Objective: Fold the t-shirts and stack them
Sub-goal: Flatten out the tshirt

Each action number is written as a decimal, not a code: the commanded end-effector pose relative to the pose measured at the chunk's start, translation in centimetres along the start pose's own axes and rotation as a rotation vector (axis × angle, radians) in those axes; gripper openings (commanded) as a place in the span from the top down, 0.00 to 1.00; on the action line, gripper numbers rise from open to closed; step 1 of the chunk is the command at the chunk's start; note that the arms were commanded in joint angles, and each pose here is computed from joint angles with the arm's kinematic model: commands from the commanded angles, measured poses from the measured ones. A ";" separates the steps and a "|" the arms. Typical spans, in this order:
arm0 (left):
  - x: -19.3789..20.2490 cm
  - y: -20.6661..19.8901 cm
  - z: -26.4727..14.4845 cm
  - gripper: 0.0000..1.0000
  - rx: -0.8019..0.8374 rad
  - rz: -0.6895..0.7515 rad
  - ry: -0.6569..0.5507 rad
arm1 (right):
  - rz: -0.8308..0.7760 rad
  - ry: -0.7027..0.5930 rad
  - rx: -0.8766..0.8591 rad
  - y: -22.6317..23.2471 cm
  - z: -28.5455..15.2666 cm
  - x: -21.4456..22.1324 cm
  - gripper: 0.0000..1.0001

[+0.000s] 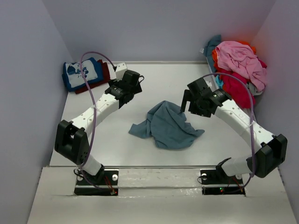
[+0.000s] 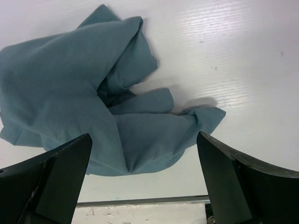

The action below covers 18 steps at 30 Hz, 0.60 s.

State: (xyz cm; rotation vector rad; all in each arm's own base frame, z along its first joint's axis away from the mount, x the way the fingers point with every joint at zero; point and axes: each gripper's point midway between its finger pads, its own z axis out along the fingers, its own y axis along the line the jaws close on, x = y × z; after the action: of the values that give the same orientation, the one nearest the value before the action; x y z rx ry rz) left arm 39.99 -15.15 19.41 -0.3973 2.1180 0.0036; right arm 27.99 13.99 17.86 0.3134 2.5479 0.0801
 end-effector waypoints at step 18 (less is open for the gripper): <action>-0.7 -0.5 -1.8 0.01 0.022 0.009 -0.039 | -0.028 -0.047 -0.130 -0.1 -3.0 0.5 0.00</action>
State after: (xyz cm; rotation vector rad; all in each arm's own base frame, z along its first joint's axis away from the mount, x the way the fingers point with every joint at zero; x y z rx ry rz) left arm 39.77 -15.61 19.40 -0.3833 2.1204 0.0004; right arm 27.04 13.65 20.04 0.2744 2.4882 0.1506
